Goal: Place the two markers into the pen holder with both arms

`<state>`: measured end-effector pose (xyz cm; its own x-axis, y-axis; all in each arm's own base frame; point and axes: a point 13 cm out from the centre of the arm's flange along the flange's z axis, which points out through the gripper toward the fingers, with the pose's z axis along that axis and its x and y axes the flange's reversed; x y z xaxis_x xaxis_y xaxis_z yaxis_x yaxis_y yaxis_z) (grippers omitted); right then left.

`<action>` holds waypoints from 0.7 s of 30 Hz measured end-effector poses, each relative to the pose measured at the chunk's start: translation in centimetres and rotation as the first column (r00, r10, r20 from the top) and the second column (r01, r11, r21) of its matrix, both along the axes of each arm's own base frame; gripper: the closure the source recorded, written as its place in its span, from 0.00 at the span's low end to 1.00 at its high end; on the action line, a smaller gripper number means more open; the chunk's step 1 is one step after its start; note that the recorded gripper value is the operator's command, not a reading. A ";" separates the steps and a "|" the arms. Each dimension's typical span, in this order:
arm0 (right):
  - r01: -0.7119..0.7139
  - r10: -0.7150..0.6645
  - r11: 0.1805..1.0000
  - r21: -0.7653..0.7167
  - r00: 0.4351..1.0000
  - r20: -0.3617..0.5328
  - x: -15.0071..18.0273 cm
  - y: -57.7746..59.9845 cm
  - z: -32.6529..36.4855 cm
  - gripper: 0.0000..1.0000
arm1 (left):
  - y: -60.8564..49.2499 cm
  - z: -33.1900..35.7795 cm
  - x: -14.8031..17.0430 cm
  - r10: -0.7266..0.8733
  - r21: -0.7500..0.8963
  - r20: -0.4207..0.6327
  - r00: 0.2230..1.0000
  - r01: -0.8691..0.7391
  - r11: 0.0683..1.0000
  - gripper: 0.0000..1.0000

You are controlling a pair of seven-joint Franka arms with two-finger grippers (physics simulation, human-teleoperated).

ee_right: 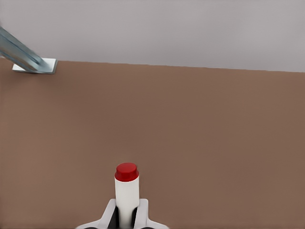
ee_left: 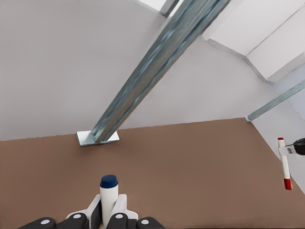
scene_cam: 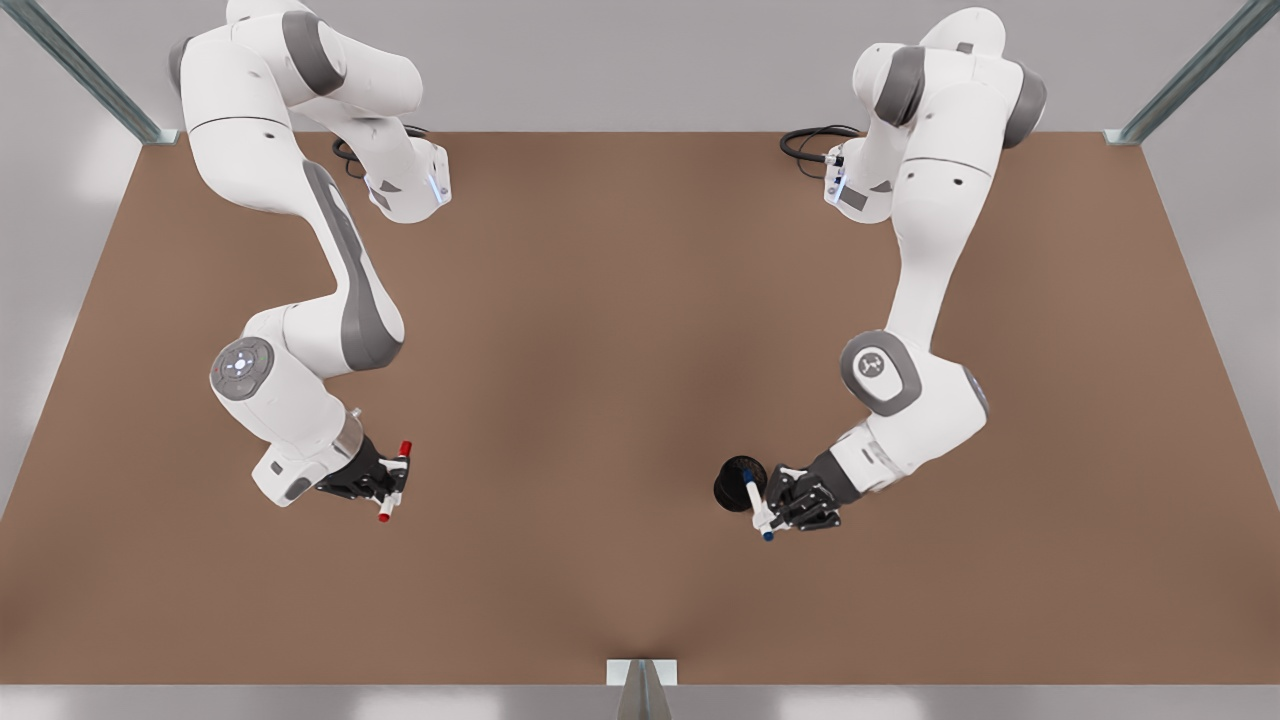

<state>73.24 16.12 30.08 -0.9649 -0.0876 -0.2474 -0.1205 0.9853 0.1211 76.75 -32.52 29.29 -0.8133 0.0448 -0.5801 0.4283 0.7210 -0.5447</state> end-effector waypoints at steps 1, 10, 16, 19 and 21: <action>-0.001 0.001 1.000 0.000 1.000 0.000 0.0 0.0 0.0 0.79 | 0.0 -0.5 0.0 -0.018 0.016 0.021 1.000 0.017 1.000 0.79; -0.002 0.002 1.000 0.000 1.000 -0.001 0.0 -0.1 0.0 0.79 | 0.1 -5.5 -1.1 -0.138 0.111 0.125 0.982 0.124 0.986 0.79; -0.044 0.044 0.999 0.019 0.999 0.004 -0.6 2.9 0.4 0.79 | -0.4 -7.2 -2.2 -0.207 0.150 0.169 0.964 0.183 0.972 0.79; -0.049 0.049 0.999 0.021 0.999 0.006 -0.7 3.3 0.5 0.79 | -0.9 -7.9 -2.8 -0.233 0.156 0.187 0.954 0.206 0.966 0.79; -0.051 0.051 0.998 0.024 0.999 0.009 -0.6 3.5 0.7 0.79 | -0.8 -8.8 -3.3 -0.250 0.165 0.189 0.950 0.220 0.961 0.76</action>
